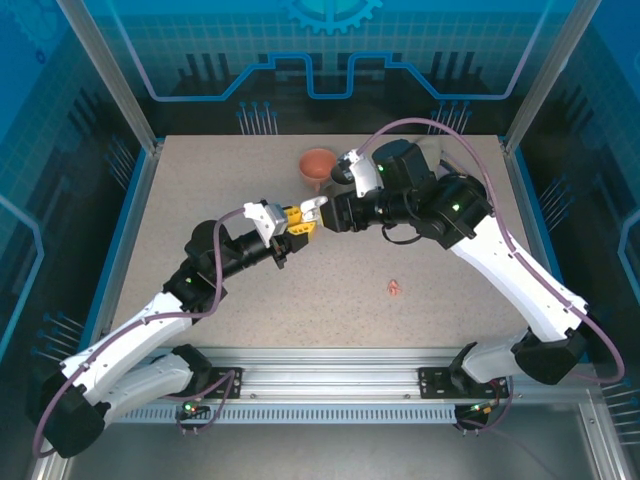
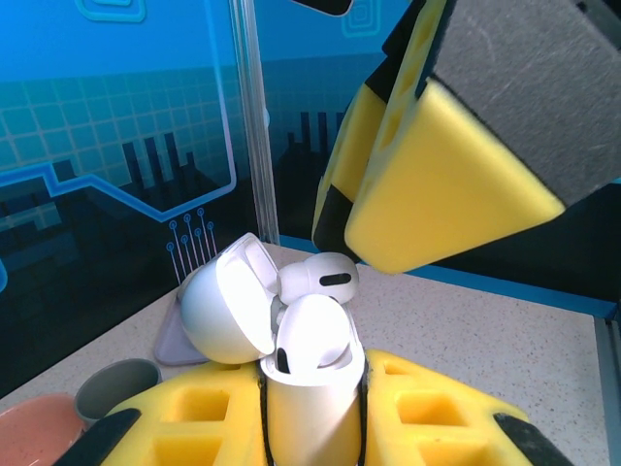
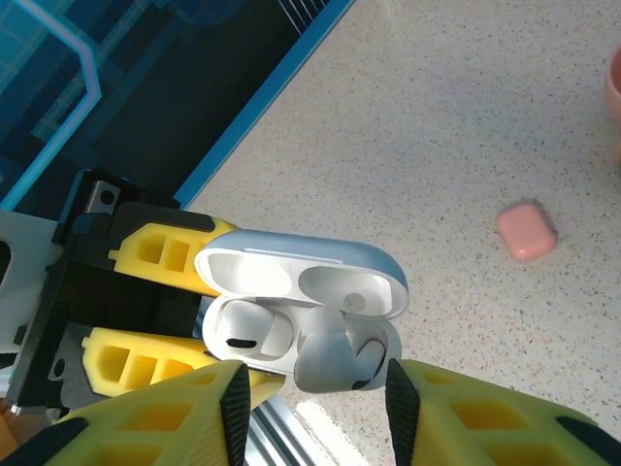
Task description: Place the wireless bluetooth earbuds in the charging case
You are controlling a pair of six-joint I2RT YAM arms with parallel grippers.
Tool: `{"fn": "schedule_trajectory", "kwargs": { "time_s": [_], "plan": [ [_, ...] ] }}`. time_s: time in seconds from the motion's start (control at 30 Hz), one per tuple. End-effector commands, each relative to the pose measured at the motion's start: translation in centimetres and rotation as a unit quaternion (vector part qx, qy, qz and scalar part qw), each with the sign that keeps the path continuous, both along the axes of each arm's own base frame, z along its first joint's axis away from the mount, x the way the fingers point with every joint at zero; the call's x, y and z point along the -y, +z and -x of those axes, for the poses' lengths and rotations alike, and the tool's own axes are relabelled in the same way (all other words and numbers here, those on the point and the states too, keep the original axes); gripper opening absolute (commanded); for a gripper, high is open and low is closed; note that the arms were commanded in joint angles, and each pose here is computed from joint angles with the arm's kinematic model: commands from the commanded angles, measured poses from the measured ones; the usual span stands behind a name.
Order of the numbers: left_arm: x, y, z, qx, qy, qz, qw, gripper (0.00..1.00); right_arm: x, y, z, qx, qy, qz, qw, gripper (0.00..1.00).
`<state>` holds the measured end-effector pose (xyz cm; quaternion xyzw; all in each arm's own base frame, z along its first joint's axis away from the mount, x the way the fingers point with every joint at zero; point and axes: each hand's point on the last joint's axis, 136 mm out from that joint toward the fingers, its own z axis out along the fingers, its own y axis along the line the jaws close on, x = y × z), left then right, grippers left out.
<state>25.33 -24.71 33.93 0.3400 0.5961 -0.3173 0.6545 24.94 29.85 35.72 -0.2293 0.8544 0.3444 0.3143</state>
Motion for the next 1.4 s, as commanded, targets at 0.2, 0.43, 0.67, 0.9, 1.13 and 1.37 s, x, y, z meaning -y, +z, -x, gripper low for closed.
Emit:
{"fn": "schedule_trajectory", "kwargs": {
  "time_s": [0.2, 0.43, 0.67, 0.9, 1.13, 1.37],
  "plan": [
    [0.3, 0.4, 0.5, 0.014, -0.009, -0.001, 1.000, 0.00, -0.4, 0.4, 0.2, 0.012, 0.011, 0.014, 1.000, 0.38],
    [0.3, 0.4, 0.4, 0.014, -0.009, -0.002, 1.000, 0.00, -0.3, 0.1, 0.4, 0.013, 0.019, 0.027, 0.999, 0.34],
    [0.3, 0.2, 0.4, 0.010, -0.010, -0.002, 1.000, 0.00, -0.1, 0.1, 0.4, 0.021, 0.025, 0.036, 0.999, 0.31],
    [0.3, 0.3, 0.4, 0.010, -0.011, -0.001, 1.000, 0.00, -0.6, 1.1, 0.4, 0.026, 0.036, 0.015, 0.999, 0.32],
    [0.3, 0.2, 0.4, 0.009, -0.011, -0.003, 1.000, 0.00, -0.8, 1.1, 0.4, 0.023, 0.028, 0.009, 0.999, 0.34],
    [0.3, 0.2, 0.4, 0.009, -0.011, -0.002, 1.000, 0.00, -0.9, 0.1, -0.1, 0.017, 0.018, 0.025, 0.999, 0.33]
  ]
}}
